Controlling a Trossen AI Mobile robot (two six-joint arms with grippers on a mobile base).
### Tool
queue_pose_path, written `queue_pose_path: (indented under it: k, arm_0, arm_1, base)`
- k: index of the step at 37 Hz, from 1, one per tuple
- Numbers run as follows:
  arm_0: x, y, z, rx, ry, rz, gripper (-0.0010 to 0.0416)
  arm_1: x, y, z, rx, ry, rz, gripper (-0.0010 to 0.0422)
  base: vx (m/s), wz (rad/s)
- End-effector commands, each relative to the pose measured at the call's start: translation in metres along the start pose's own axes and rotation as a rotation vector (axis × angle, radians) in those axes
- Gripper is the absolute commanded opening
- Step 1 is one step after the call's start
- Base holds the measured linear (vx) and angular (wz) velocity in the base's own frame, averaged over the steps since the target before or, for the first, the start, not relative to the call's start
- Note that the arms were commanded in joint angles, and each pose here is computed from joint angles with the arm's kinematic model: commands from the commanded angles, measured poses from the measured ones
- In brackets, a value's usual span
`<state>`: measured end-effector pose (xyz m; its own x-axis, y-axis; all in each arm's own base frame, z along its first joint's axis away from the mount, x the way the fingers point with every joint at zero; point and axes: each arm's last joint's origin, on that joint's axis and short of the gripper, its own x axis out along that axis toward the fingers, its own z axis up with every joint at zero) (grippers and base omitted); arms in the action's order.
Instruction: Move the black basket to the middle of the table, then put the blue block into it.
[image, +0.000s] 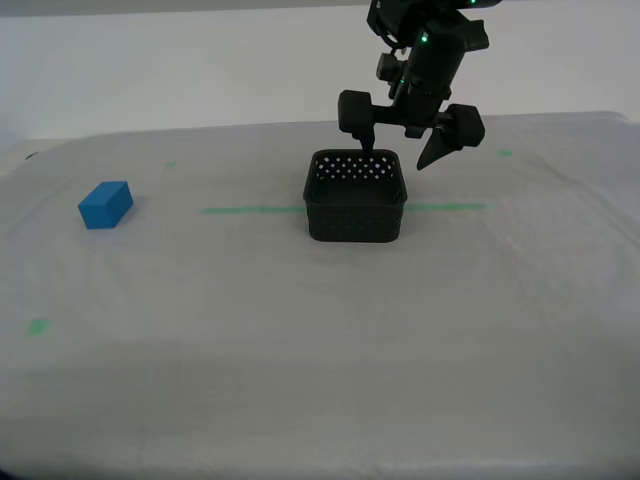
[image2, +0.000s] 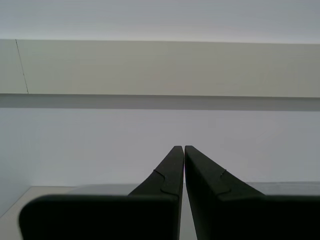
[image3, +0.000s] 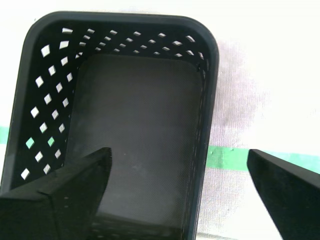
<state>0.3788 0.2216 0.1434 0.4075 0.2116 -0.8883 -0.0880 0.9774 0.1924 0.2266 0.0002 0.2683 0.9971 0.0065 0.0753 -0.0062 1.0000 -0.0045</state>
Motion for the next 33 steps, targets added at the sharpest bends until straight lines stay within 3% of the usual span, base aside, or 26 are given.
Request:
queue_pose_path:
  k: [1,4,19,33]
  arm_0:
    - [-0.001,0.001,0.000,-0.036,-0.004,0.003,0.0405]
    - [-0.001,0.001,0.000,-0.060,-0.003,0.003,0.0394]
    - [-0.005,0.006,0.000,-0.072,-0.014,0.011,0.0400]
    - [-0.049,0.008,0.008,-0.085,-0.080,-0.014,0.0400]
  arm_1:
    - [0.000,0.000,0.001,0.001,-0.007,0.001,0.0000]
    - [0.000,0.000,0.001,0.001,-0.007,0.000,0.0000]
    - [0.000,0.000,0.001,0.001,-0.007,0.001,0.0000]
    - [0.000,0.000,0.001,0.001,-0.008,0.000,0.0000]
  base:
    - [0.000,0.000]
    - [0.000,0.000]
    - [0.000,0.000]
    - [0.000,0.000]
